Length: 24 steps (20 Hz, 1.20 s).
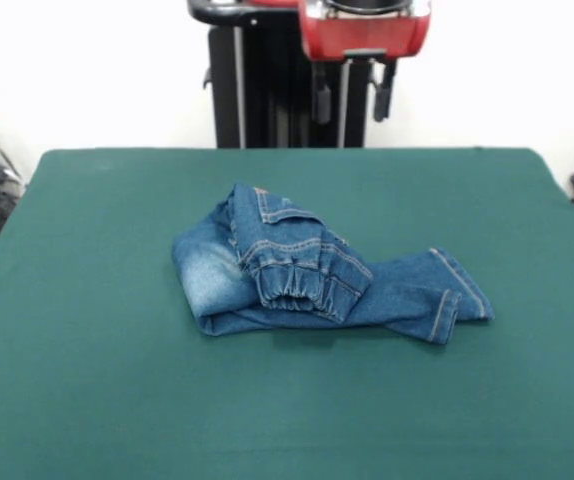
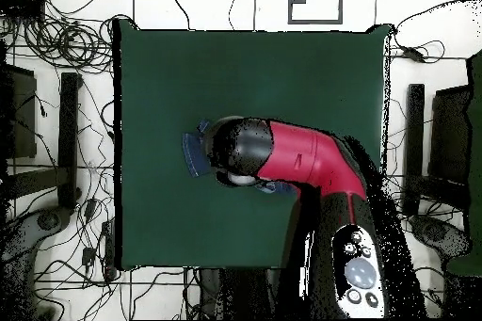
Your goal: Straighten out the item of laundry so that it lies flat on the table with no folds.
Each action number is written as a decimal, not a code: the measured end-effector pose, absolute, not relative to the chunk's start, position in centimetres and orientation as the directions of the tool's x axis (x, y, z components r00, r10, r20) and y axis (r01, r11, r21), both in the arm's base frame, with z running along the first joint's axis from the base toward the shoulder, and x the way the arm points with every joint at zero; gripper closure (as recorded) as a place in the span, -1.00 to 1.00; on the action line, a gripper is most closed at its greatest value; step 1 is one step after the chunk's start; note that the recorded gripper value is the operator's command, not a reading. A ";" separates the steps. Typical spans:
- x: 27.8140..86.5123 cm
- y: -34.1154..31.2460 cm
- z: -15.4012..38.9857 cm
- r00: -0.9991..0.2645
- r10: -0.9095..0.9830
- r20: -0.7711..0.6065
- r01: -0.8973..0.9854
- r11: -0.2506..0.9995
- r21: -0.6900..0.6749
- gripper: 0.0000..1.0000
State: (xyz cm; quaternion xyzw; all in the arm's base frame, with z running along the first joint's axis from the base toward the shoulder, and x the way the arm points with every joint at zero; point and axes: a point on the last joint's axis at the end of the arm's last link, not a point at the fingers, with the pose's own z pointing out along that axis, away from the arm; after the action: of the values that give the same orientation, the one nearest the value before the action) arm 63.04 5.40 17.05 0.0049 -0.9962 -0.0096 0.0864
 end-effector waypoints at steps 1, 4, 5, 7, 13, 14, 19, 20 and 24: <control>63.4 4.9 17.1 -0.985 -0.005 0.172 -0.002 1.000 0.020 -1.00; 64.2 3.8 17.0 -0.986 0.008 0.167 0.011 1.000 0.018 -1.00; 64.5 3.6 16.9 -0.986 0.011 0.164 0.014 1.000 0.018 -1.00; 65.1 3.0 16.8 -0.988 0.015 0.156 0.018 1.000 0.015 -1.00; 66.9 1.8 15.9 -0.990 0.024 0.141 0.027 0.999 0.020 -1.00; 67.1 1.6 15.7 -0.990 0.025 0.139 0.028 0.999 0.023 -1.00; 68.0 1.3 14.8 -0.990 0.025 0.137 0.030 0.999 0.030 -1.00; 68.2 1.4 14.6 -0.990 0.023 0.136 0.028 0.999 0.033 -1.00; 69.0 2.3 14.0 -0.991 0.007 0.131 0.014 0.998 0.055 -1.00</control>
State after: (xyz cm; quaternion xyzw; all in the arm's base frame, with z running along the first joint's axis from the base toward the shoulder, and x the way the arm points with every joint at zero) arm 68.99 2.34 13.96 -0.0051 -0.9975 -0.0277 0.0654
